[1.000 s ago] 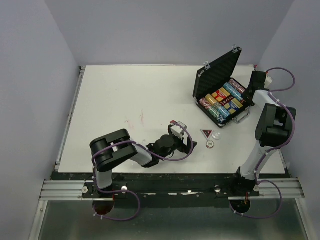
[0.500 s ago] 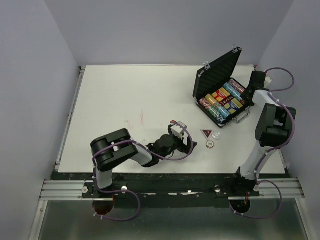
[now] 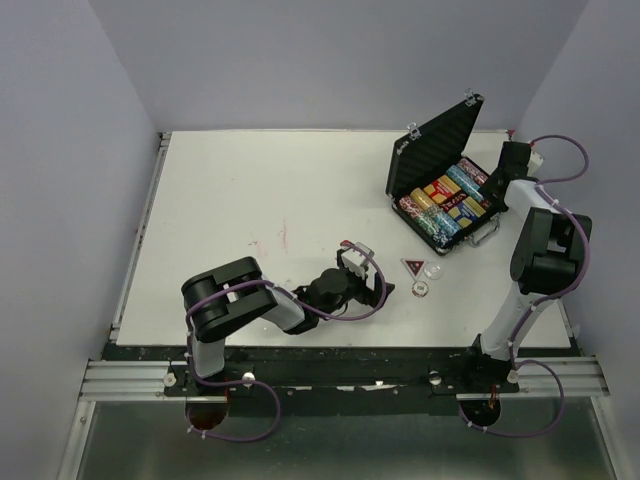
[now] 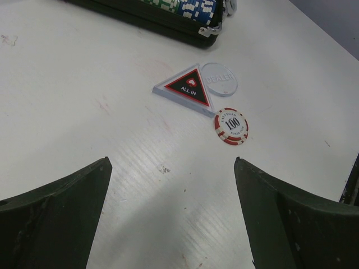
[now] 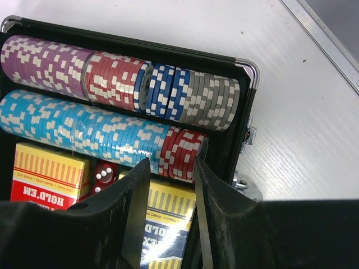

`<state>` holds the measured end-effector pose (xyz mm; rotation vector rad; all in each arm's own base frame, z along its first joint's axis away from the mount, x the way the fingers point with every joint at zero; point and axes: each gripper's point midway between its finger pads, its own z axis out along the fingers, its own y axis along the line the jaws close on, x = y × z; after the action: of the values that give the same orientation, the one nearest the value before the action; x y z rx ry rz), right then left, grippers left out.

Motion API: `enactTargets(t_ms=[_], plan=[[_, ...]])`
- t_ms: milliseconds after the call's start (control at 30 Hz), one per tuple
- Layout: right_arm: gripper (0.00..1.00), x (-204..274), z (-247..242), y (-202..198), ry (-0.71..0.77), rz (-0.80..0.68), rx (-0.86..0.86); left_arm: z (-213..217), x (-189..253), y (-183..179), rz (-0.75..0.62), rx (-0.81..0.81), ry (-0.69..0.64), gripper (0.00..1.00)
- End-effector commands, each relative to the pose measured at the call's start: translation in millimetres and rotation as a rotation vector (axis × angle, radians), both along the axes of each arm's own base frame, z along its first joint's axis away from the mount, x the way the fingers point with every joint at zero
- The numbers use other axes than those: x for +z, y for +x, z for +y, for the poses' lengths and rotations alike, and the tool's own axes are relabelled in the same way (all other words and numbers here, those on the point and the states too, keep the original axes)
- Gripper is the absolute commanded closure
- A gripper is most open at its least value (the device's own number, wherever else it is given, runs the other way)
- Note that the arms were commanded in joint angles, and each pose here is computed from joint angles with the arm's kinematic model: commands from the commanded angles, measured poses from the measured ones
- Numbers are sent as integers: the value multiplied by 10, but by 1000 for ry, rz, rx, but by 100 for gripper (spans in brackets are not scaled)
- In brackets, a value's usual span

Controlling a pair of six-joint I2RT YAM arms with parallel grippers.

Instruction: Pack up texas hold em set

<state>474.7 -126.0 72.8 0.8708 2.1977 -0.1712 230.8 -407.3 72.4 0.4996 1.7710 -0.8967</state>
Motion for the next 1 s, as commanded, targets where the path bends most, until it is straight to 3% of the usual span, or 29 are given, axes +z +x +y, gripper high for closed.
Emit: enactTargets(t_ms=[0,267,433,767,967], plan=[[53,193,39,2,6,-32,6,-72,90,9,-12,-17,-38,1],[38,441,107,-36,14,-95,40,-115,99,16,-13,-1,0,2],[36,686,315,-139,79,-166,99,-288,128,-17,-27,24,125,4],[33,1023,724,-715,177,-287,196,-813,-34,-247,4,-34,392,10],[26,1243,798,-992,161,-357,212,-946,-184,-268,25,-26,502,15]])
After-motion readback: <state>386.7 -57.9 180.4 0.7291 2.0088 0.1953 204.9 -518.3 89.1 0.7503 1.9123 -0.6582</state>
